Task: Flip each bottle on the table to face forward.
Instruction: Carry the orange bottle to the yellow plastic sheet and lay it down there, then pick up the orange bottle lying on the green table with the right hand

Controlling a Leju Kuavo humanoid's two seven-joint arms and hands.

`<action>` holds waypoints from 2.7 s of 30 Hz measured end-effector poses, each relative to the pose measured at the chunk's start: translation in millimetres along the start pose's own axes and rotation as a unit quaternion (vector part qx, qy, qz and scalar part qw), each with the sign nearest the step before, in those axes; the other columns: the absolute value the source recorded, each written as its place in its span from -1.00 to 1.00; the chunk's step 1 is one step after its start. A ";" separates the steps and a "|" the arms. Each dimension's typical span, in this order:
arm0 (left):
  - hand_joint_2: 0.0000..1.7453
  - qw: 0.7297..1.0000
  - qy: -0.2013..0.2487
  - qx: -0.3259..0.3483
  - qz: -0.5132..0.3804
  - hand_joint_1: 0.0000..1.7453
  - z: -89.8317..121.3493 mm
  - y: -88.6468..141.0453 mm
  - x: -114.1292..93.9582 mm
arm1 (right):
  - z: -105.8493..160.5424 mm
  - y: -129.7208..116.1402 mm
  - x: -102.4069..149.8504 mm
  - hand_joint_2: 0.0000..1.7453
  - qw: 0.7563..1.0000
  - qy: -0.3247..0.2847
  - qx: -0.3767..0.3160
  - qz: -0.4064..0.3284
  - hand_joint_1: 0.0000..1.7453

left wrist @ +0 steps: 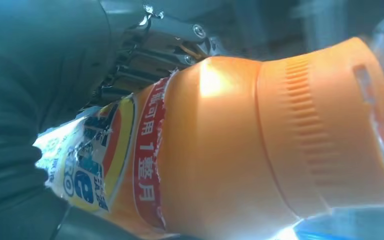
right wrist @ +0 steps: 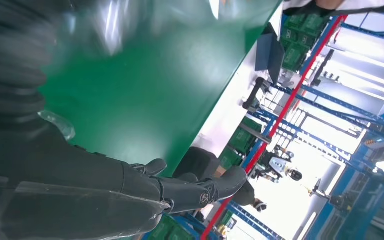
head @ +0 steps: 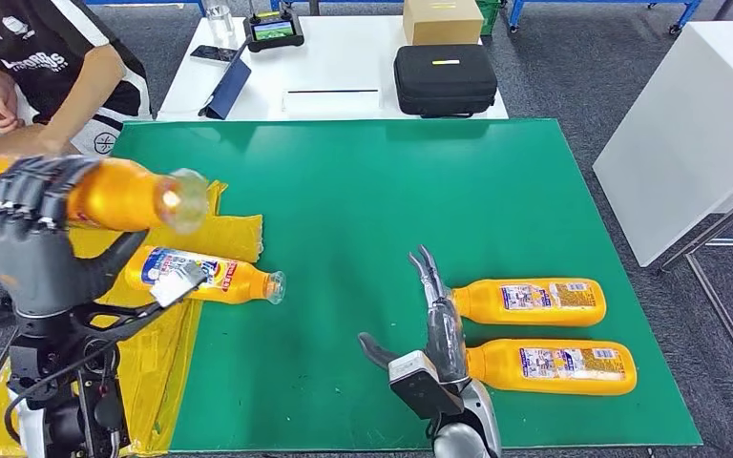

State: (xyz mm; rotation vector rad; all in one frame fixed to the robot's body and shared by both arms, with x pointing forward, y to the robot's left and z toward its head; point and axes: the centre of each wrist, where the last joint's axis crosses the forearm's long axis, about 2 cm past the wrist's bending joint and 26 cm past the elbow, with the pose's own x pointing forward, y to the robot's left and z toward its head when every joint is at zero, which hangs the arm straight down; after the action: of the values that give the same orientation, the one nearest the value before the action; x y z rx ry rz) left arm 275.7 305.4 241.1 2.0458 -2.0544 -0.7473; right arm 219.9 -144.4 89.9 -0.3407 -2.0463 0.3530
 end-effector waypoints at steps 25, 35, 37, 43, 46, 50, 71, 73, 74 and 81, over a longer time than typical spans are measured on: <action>1.00 0.918 -0.141 -0.365 0.059 1.00 62.7 -132.4 102.5 | -5.3 -23.9 5.4 1.00 1.000 -0.001 0.008 0.020 -1.00; 1.00 0.910 -0.026 -0.411 0.042 1.00 75.8 -134.5 99.5 | -7.1 -26.1 4.8 1.00 1.000 -0.003 0.012 0.023 -1.00; 1.00 0.909 -0.015 -0.414 0.036 1.00 77.4 -134.8 99.2 | -7.1 -26.1 4.8 1.00 1.000 -0.003 0.012 0.023 -1.00; 1.00 0.903 0.010 -0.428 0.019 1.00 81.7 -135.5 98.6 | -7.1 -26.0 5.0 1.00 1.000 -0.001 0.012 0.024 -1.00; 1.00 0.898 0.029 -0.439 0.005 1.00 85.9 -135.5 96.9 | -5.8 -25.4 5.5 1.00 1.000 -0.002 0.014 0.028 -1.00; 1.00 0.892 0.044 -0.450 -0.011 0.34 93.1 -135.5 93.2 | -2.1 -25.3 6.5 1.00 0.999 0.002 0.016 0.033 -1.00; 1.00 0.890 0.139 -0.434 -0.031 -1.00 123.3 -126.3 83.1 | 13.4 -32.7 0.9 1.00 0.998 0.029 0.022 0.053 -1.00; 1.00 0.895 0.150 -0.420 -0.014 -1.00 124.7 -122.6 83.0 | 13.4 -33.5 1.2 1.00 0.997 0.025 0.023 0.064 -1.00; 1.00 0.897 0.156 -0.414 0.001 -1.00 125.0 -120.8 82.8 | 13.2 -34.1 1.5 1.00 0.997 0.023 0.023 0.069 -1.00; 1.00 0.842 0.257 -0.333 0.338 -1.00 115.7 -106.0 91.7 | 12.2 -45.8 4.9 1.00 0.984 -0.014 0.017 0.175 -1.00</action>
State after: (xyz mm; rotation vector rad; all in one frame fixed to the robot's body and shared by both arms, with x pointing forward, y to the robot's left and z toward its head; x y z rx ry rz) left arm 314.2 249.9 72.4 0.9034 -1.6686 -0.5611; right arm 202.6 -185.8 105.8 -0.6802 -2.0037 0.6084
